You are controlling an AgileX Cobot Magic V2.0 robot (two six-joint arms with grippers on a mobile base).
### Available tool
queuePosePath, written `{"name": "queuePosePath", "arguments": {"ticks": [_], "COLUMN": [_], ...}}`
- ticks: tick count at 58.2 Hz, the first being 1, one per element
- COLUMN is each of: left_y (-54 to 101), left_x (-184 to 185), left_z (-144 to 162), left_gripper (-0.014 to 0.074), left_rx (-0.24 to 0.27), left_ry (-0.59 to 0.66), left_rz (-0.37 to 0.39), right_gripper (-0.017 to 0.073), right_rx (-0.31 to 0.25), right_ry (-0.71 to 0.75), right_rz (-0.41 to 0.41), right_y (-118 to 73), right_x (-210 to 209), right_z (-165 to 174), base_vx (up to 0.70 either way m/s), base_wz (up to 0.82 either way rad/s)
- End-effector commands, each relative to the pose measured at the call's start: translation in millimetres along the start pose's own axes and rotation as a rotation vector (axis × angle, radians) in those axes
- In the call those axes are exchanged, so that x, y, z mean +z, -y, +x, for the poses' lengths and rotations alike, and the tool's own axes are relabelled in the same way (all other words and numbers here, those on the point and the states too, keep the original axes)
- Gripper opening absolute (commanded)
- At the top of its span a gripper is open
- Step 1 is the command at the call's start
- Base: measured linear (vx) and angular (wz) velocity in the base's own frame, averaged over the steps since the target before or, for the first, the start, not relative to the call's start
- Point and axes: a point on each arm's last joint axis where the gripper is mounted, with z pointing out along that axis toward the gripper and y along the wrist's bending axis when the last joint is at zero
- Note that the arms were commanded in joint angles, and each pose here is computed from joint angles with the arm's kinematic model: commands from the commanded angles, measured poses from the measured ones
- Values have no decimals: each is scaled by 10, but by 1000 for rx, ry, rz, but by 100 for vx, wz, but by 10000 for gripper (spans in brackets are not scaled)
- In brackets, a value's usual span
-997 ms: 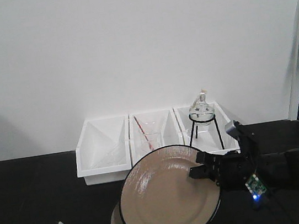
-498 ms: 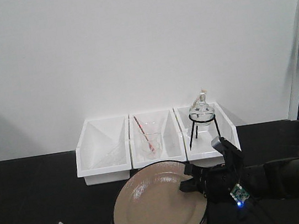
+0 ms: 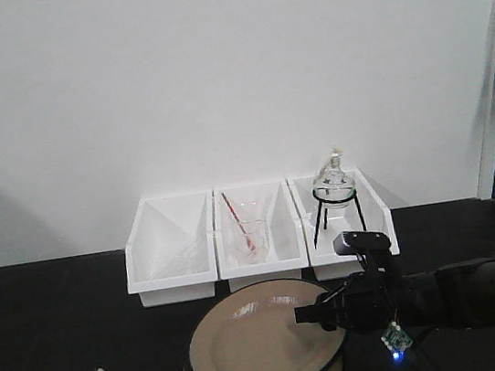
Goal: Arrange circular plates on left workspace
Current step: 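Carry the held plate over the centered plate and lower it on top, then open the right gripper and pull the right arm back from the stack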
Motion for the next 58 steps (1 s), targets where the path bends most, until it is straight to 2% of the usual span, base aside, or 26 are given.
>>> {"name": "queuePosePath", "arguments": {"ticks": [1, 6, 13, 17, 22, 25, 31, 33, 37, 40, 43, 44, 47, 50, 52, 58], "left_y": [162, 155, 143, 138, 115, 76, -98, -172, -326, -424, -499, -526, -578, -606, -602, -489], "left_x": [-64, -63, -63, -63, -63, -63, -83, -100, -177, -265, -375, -429, -567, -742, -835, -1119], "left_z": [-87, -91, -95, -96, -99, -94, -63, -49, -28, -27, -49, -69, -142, -265, -342, -665], "left_gripper": [-1, -1, -1, -1, -1, -1, -1, -1, -1, -1, -1, -1, -1, -1, -1, -1], "left_rx": [19, 19, -6, -17, -62, -105, -207, -225, -247, -263, -288, -272, -268, -238, -234, -159], "left_ry": [58, 62, 66, 67, 70, 67, 53, 47, 45, 51, 58, 56, 76, 104, 132, 217], "left_rz": [59, 51, 39, 33, 9, -32, -211, -293, -467, -574, -663, -701, -787, -874, -911, -996], "right_gripper": [512, 512, 512, 503, 452, 396, 211, 135, -17, -13, -10, -9, -6, -4, -4, -4], "right_rx": [-122, -170, -176, -160, -129, -99, -49, -52, -104, -152, -168, -186, -184, -195, -192, -190], "right_ry": [121, 137, 162, 183, 223, 250, 297, 304, 291, 274, 255, 246, 230, 217, 215, 221], "right_rz": [25, 94, 170, 209, 235, 239, 242, 243, 231, 223, 213, 213, 214, 235, 250, 293], "right_y": [-155, -119, -50, -8, 16, 9, -48, -88, -209, -321, -417, -456, -537, -602, -644, -771], "right_x": [-252, -315, -429, -519, -676, -776, -1031, -1123, -1296, -1441, -1564, -1619, -1746, -1876, -1967, -2235], "right_z": [-377, -432, -514, -572, -670, -732, -846, -871, -884, -874, -845, -830, -789, -739, -701, -589], "base_vx": [0, 0, 0, 0, 0, 0, 0, 0, 0, 0, 0, 0, 0, 0, 0, 0], "base_wz": [0, 0, 0, 0, 0, 0, 0, 0, 0, 0, 0, 0, 0, 0, 0, 0]}}
